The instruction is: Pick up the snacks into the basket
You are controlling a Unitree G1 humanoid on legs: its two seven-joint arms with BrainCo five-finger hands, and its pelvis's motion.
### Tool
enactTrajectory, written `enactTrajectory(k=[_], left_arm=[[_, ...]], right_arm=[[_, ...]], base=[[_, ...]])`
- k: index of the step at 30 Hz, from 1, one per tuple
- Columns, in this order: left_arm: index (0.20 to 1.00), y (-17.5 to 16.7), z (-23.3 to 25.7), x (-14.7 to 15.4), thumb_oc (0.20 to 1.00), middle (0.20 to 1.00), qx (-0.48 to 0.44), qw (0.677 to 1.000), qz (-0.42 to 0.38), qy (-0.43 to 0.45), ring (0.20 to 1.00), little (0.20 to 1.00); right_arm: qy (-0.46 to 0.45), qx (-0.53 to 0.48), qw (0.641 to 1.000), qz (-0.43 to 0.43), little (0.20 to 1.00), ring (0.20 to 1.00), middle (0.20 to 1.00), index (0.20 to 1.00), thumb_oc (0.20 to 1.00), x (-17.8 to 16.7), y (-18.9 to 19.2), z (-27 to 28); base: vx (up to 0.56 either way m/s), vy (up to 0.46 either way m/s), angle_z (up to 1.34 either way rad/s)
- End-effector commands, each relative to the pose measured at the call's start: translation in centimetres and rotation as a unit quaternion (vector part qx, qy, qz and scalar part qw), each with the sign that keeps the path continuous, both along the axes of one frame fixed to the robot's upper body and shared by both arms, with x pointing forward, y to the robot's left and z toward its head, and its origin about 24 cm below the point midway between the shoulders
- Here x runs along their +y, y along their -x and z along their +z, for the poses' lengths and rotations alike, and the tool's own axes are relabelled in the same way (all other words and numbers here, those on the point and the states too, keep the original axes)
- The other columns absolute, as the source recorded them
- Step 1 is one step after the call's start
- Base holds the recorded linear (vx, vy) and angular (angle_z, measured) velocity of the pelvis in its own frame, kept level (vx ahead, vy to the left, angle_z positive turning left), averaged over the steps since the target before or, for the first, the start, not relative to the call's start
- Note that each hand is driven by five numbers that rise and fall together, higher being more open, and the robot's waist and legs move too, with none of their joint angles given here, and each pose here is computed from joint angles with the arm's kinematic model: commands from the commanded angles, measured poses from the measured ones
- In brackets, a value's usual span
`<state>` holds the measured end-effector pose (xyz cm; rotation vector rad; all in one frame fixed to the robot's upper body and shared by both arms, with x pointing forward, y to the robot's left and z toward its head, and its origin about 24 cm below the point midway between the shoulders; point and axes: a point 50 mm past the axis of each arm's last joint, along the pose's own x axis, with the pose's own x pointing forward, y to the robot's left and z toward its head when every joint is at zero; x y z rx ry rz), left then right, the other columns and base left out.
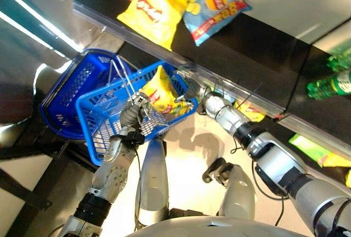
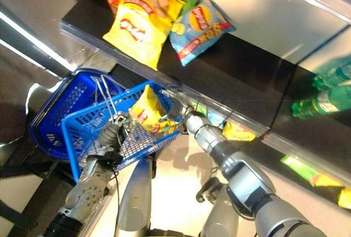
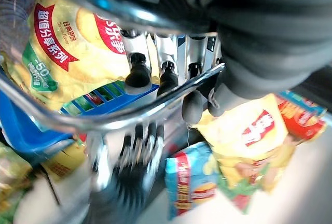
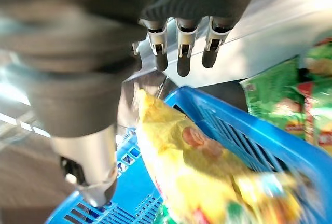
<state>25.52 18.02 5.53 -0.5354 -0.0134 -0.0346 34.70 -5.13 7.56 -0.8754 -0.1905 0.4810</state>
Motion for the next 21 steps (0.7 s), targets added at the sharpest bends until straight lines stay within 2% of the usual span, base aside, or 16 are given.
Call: enactTrajectory(k=[1, 7, 13, 14, 16, 21], left_arm=[[0.200, 0.1, 5.3, -0.1, 0.200, 0.200, -0.158, 0.987, 0.023, -0.021, 0.200, 0.200], [0.200, -0.1, 1.7, 1.8, 0.200, 0.200, -0.083, 0.992, 0.070, -0.066, 0.200, 0.200], [0.200, 0.7, -3.0, 2.8, 0.200, 0.200, 0.013, 0.992, 0.081, -0.091, 0.200, 0.200], [0.200, 1.2, -4.7, 3.1, 0.200, 0.200, 0.047, 0.991, 0.081, -0.093, 0.200, 0.200], [0.200, 1.5, -5.7, 3.2, 0.200, 0.200, 0.066, 0.990, 0.079, -0.099, 0.200, 0.200], [0.200, 3.1, -9.4, 3.6, 0.200, 0.200, 0.144, 0.981, 0.096, -0.084, 0.200, 0.200]], right_arm=[[-0.042, -0.020, 0.999, 0.004, 1.000, 1.000, 1.000, 1.000, 1.000, -0.1, 0.1, 1.2], [-0.084, 0.015, 0.996, -0.024, 1.000, 1.000, 1.000, 1.000, 1.000, -3.4, 2.7, -1.5], [-0.143, 0.139, 0.977, -0.081, 1.000, 1.000, 1.000, 1.000, 1.000, -6.7, 6.0, -7.0], [-0.178, 0.202, 0.957, -0.112, 1.000, 1.000, 1.000, 1.000, 1.000, -7.6, 7.5, -9.5], [-0.199, 0.234, 0.943, -0.129, 1.000, 1.000, 1.000, 1.000, 1.000, -7.9, 8.2, -10.8], [-0.297, 0.365, 0.850, -0.236, 1.000, 1.000, 1.000, 1.000, 1.000, -8.9, 12.1, -16.3]], base=[[0.03, 0.039, -0.24], [0.04, 0.025, -0.18], [0.09, 0.029, -0.25], [0.09, 0.023, -0.15], [0.08, 0.011, -0.14], [0.09, 0.013, -0.21]])
